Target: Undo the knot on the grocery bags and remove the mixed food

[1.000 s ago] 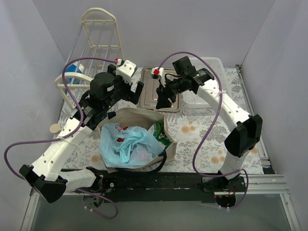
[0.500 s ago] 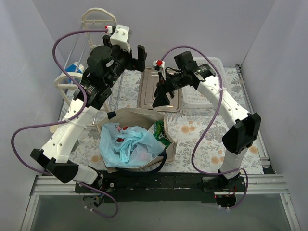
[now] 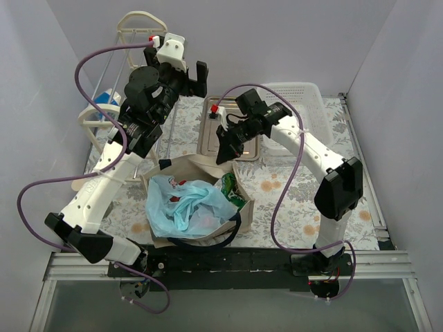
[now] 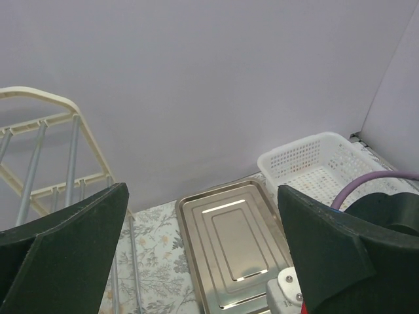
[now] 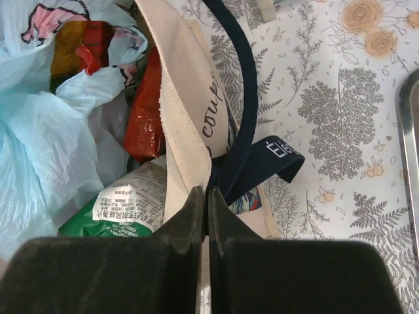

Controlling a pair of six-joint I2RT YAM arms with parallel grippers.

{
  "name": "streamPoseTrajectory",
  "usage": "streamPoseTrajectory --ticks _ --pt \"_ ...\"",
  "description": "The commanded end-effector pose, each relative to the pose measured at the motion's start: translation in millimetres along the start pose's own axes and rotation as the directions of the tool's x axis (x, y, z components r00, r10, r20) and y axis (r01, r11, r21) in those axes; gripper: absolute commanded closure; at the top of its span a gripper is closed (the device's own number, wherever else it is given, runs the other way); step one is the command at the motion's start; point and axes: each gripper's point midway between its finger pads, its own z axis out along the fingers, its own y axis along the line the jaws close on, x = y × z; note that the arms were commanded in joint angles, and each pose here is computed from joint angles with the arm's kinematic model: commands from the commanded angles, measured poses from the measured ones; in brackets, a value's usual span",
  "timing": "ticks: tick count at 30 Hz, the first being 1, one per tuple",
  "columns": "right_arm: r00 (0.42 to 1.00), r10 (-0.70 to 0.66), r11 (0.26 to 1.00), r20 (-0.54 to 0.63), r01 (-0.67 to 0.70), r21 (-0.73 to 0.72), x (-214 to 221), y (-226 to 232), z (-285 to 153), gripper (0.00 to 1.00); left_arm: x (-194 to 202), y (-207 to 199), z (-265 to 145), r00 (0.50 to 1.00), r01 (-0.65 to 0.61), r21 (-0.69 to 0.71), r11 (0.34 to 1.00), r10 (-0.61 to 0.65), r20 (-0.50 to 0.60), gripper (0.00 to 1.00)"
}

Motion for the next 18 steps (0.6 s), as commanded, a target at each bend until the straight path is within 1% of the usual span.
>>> streamPoseTrajectory --ticks 1,2,4,5,9,10,11,12,13,14,15,16,17,18 --pt "1.0 -0.005 0.99 0.03 0.001 0.14 -8 -21 -24 0.99 -15 13 -5 0.998 -0.03 -0.04 0.999 0.032 0.053 0.02" --pt "0.998 0.016 0.984 0.065 -0.028 0.179 -13 -33 -39 0.99 -15 13 -5 0.998 -0.032 -0.04 0.999 0.034 0.055 0.02" --pt "0.995 0.0 0.974 0.101 -0.022 0.224 -21 -44 -58 0.99 -14 16 -6 0.998 -0.032 -0.051 0.998 0.035 0.056 0.02" --pt "0.992 -0.011 0.965 0.126 -0.023 0.263 -27 -54 -76 0.99 -14 16 -6 0.998 -0.032 -0.053 0.998 0.035 0.054 0.02" --pt "0.988 -0.052 0.941 0.146 -0.001 0.34 -32 -68 -104 0.99 -11 16 -4 0.998 -0.033 -0.05 0.998 0.035 0.047 0.02" --pt "0.986 -0.079 0.939 0.147 0.024 0.342 -35 -66 -108 0.96 -9 15 -3 0.999 -0.033 -0.046 0.998 0.035 0.04 0.02" --pt "0.983 -0.108 0.94 0.147 0.053 0.337 -38 -61 -110 0.72 -9 14 -2 0.999 -0.034 -0.043 0.999 0.036 0.039 0.02" --pt "0.971 -0.167 0.94 0.17 0.105 0.324 -51 -46 -117 0.6 -11 14 -2 0.998 -0.033 -0.04 0.999 0.035 0.042 0.02" --pt "0.957 -0.236 0.93 0.168 0.172 0.326 -58 -38 -121 0.5 -11 14 -1 0.999 -0.037 -0.038 0.999 0.039 0.038 0.02" --pt "0.942 -0.286 0.918 0.175 0.217 0.333 -66 -28 -126 0.35 -12 14 -1 0.998 -0.04 -0.043 0.998 0.042 0.039 0.02" --pt "0.913 -0.36 0.895 0.192 0.28 0.347 -80 -11 -136 0.31 -14 16 0 0.998 -0.043 -0.051 0.998 0.045 0.042 0.02" --pt "0.882 -0.431 0.87 0.189 0.35 0.348 -89 3 -136 0.28 -15 20 0 0.998 -0.05 -0.072 0.996 0.053 0.044 0.02" --pt "0.861 -0.47 0.854 0.194 0.387 0.348 -95 13 -137 0.24 -15 21 2 0.997 -0.052 -0.083 0.995 0.056 0.044 0.02" --pt "0.825 -0.525 0.826 0.209 0.435 0.359 -105 28 -141 0.22 -17 23 2 0.997 -0.052 -0.091 0.994 0.056 0.047 0.02"
